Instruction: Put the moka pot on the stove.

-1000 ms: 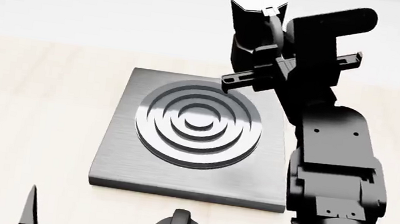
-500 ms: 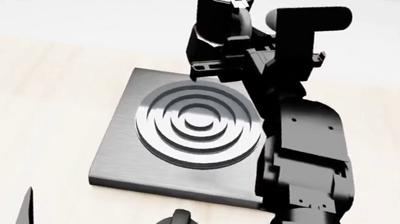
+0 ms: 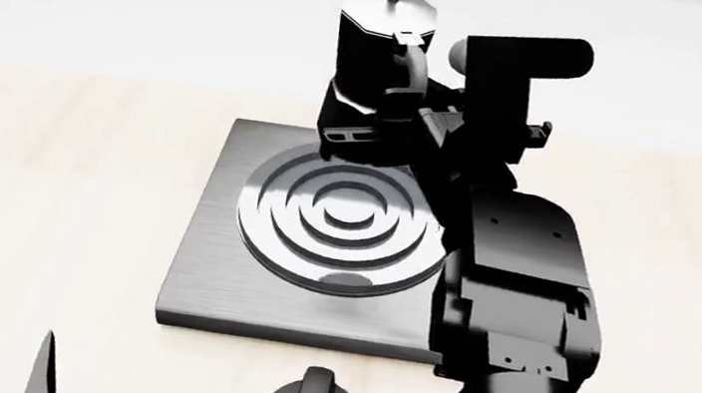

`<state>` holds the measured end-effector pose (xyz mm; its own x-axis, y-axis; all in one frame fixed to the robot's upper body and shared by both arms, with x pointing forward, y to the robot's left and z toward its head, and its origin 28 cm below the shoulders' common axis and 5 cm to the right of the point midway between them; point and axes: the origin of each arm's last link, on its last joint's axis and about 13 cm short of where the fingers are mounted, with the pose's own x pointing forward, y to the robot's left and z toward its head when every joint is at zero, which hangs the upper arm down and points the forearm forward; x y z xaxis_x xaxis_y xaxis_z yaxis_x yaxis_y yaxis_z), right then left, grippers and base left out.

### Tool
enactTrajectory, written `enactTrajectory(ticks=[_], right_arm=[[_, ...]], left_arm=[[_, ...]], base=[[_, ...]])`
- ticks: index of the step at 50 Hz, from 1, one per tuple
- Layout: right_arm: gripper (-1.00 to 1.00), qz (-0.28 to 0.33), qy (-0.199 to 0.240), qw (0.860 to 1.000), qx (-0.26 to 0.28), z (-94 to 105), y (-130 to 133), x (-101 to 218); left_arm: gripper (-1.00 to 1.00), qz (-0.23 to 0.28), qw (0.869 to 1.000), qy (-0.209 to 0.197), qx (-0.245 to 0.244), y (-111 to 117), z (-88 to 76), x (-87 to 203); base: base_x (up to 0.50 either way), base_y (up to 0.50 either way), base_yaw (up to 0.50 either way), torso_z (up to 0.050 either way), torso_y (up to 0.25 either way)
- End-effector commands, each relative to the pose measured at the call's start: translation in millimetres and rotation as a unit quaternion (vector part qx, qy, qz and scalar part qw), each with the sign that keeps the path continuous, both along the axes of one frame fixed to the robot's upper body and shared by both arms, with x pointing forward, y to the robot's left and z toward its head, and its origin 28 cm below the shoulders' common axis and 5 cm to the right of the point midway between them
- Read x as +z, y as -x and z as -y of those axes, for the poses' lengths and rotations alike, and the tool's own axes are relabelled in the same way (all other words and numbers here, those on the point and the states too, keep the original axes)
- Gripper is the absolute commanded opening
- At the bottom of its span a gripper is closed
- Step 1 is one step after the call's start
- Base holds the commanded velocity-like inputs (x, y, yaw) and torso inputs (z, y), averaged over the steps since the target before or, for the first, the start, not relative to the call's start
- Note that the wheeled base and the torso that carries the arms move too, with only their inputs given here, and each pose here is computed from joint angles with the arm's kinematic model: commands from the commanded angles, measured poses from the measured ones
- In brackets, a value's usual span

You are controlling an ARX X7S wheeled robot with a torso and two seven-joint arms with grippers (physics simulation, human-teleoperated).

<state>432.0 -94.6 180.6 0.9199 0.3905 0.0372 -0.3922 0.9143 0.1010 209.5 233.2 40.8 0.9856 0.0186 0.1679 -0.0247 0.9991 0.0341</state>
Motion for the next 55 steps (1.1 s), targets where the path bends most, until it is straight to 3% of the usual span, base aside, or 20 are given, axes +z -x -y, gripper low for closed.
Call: enactTrajectory(ticks=[1,55], right_arm=[[-1.0,-0.004,-0.012,1.0,-0.003,-4.0,0,3],[-1.0,-0.059,0.001,0.998,-0.027,-1.3,8,-28]], left_arm=[[1.0,0.0,1.0,0.001,0.0,1,-0.2,0],[1.0,0.0,1.0,0.001,0.002,2,-1.3,0]], base=[[0.0,0.0,0.0,0.0,0.0],[0.0,0.0,0.0,0.0,0.001]])
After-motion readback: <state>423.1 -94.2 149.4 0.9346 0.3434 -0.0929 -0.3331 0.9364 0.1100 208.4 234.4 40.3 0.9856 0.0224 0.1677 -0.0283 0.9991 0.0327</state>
